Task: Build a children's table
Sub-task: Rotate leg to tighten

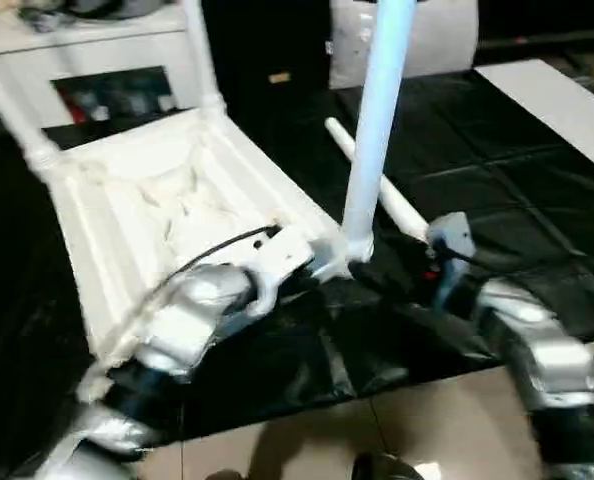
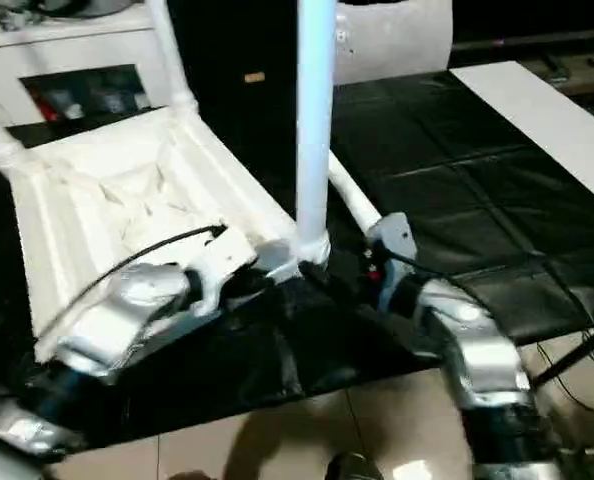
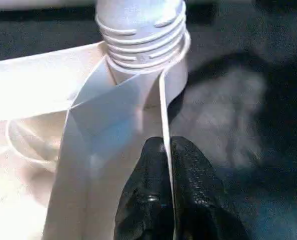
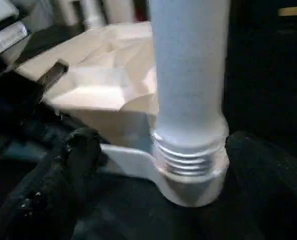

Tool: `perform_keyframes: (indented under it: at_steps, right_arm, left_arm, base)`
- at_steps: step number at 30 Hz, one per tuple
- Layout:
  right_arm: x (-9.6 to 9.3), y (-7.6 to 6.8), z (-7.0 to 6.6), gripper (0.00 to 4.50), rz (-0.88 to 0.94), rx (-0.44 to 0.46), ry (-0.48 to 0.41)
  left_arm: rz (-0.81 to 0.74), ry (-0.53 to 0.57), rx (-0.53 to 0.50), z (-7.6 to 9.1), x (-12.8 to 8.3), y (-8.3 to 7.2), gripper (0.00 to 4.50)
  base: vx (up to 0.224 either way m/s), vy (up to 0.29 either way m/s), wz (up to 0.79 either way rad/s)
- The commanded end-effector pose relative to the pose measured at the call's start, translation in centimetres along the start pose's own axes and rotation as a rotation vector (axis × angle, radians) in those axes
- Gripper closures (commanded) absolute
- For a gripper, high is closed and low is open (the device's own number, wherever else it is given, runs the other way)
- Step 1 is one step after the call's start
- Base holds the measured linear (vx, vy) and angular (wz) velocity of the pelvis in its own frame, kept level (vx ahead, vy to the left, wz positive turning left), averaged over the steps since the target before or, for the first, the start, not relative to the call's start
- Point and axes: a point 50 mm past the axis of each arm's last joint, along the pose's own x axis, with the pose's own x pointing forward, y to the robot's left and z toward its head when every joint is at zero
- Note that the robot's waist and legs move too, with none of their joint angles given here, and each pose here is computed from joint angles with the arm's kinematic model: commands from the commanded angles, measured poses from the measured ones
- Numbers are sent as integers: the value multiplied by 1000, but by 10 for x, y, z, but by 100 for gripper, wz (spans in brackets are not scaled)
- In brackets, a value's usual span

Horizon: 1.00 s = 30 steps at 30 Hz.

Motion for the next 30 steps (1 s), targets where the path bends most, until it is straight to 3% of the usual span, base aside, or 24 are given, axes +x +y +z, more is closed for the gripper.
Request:
perform_keyframes:
  at_steps: [1, 6, 13, 30]
  right_arm:
    - [1, 3, 7, 6, 39, -39, -15]
    - [-5, 3, 9, 6, 192, -131, 64]
    - [-9, 8, 8, 33, 412, -80, 121]
    - [-5, 12, 4, 190, 590, -36, 197]
  left_arm:
    - [-78, 10, 66, -1, 0, -8, 450]
    - [-280, 22, 146, -5, -13, -16, 450]
    - [-443, -8, 176, -3, -19, -25, 450]
    - [-503, 8, 198, -6, -24, -25, 450]
  base:
    - [0, 0, 0]
    - [0, 0, 0]
    - [0, 0, 0]
    - [0, 0, 0]
